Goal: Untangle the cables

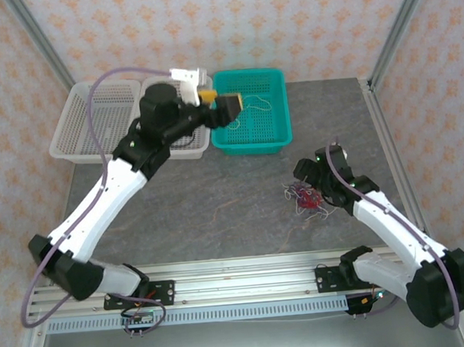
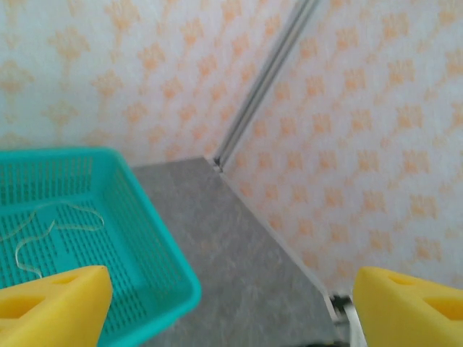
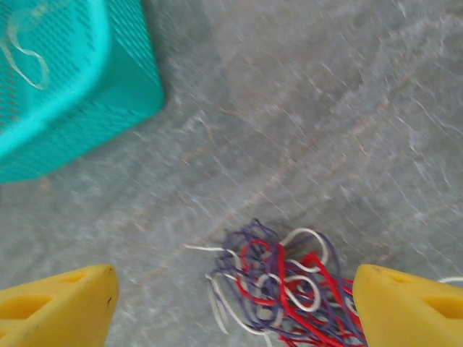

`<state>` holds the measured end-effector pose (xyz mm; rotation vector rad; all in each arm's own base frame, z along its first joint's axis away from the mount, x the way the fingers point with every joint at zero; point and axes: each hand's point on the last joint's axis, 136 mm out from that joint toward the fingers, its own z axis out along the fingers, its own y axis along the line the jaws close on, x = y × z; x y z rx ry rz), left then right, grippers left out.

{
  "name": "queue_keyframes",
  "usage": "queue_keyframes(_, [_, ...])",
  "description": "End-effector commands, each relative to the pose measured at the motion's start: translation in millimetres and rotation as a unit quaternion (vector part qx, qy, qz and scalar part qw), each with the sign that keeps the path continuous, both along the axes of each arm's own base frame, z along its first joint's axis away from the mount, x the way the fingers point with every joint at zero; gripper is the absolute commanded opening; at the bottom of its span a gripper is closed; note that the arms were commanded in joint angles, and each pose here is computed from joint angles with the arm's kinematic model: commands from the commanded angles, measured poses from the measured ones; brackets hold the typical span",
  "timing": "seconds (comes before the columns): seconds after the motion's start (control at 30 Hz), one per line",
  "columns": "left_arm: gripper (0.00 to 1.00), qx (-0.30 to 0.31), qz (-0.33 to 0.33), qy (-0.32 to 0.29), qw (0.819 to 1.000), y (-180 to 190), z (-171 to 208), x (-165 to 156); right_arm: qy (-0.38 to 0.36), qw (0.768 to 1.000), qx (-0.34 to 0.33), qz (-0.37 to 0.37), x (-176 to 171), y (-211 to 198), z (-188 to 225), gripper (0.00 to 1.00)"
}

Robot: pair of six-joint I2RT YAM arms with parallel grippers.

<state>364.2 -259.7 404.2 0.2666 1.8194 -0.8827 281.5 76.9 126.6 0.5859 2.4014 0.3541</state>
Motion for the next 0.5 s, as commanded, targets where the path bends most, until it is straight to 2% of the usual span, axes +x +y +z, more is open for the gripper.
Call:
queue_keyframes(0.0, [0.87, 0.022, -0.008, 0.065, 0.998, -1, -73, -14, 0.064, 0.997, -0.026, 0.021, -8, 0, -24, 0.86])
queue_keyframes(0.13, [0.87, 0.038, -0.005, 0.134, 0.990, 10, -127, -38, 0.108, 0.993, -0.027, 0.041, -1, 9, -57, 0.87])
queue_keyframes(0.2, [0.87, 0.045, 0.000, 0.161, 0.986, 15, -148, -46, 0.125, 0.990, -0.013, 0.061, 3, 20, -72, 0.83])
queue_keyframes(0.23, [0.87, 0.044, 0.002, 0.171, 0.984, 16, -156, -48, 0.140, 0.988, -0.004, 0.071, 3, 26, -81, 0.76])
queue_keyframes(0.33, [0.87, 0.040, 0.008, 0.204, 0.978, 17, -176, -51, 0.178, 0.978, -0.005, 0.104, 1, 43, -95, 0.42])
queue_keyframes(0.37, [0.87, 0.041, 0.017, 0.218, 0.975, 18, -183, -50, 0.174, 0.978, -0.016, 0.117, 2, 48, -94, 0.30])
queue_keyframes(0.47, [0.86, 0.043, 0.051, 0.257, 0.964, 23, -202, -43, 0.137, 0.981, -0.008, 0.139, 7, 64, -83, 0.05])
